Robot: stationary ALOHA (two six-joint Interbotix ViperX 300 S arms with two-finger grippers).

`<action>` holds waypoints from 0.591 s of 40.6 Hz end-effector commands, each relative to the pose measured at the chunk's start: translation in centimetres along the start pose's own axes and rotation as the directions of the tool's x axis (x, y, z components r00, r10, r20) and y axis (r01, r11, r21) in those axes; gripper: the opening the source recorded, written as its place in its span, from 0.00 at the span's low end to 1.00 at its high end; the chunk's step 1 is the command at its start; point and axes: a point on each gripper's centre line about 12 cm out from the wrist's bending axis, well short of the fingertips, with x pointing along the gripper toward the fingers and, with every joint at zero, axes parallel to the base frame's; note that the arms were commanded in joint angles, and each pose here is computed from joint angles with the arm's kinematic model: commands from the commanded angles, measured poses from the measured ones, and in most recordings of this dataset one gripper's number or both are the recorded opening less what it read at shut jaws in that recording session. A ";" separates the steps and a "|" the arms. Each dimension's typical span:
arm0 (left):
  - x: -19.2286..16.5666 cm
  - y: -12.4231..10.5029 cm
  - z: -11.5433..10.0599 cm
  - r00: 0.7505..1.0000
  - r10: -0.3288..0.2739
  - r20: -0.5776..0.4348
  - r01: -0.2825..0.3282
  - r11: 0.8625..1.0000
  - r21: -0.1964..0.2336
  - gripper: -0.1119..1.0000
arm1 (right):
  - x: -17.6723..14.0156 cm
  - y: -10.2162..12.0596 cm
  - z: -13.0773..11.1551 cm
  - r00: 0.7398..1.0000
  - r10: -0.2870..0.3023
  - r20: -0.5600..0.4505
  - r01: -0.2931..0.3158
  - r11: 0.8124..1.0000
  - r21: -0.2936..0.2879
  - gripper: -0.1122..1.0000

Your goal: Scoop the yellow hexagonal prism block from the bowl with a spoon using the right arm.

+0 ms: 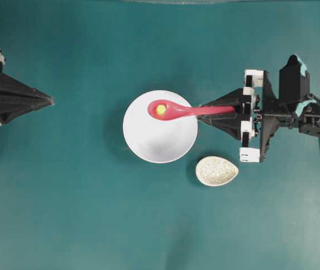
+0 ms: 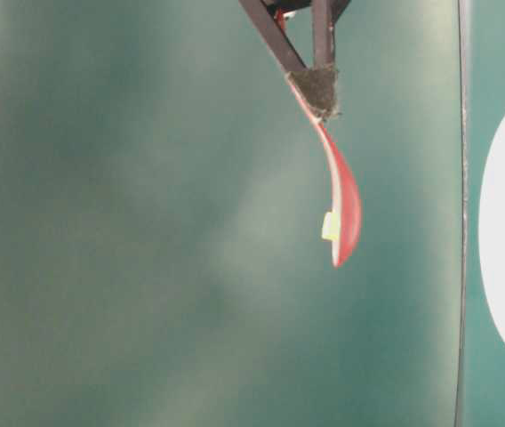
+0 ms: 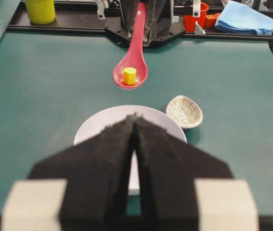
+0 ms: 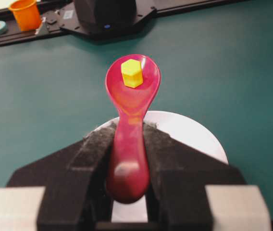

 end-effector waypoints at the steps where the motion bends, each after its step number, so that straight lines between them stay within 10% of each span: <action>1: 0.2 0.0 1.1 0.999 0.001 0.032 -0.001 1.000 0.001 0.11 | -0.1 0.3 1.1 0.999 0.011 0.044 -0.012 1.000 0.002 0.31; 24: 0.2 0.0 1.1 0.999 0.001 0.032 -0.001 1.000 0.001 0.11 | -0.1 0.4 1.1 0.999 0.016 0.045 -0.015 1.000 -0.011 0.31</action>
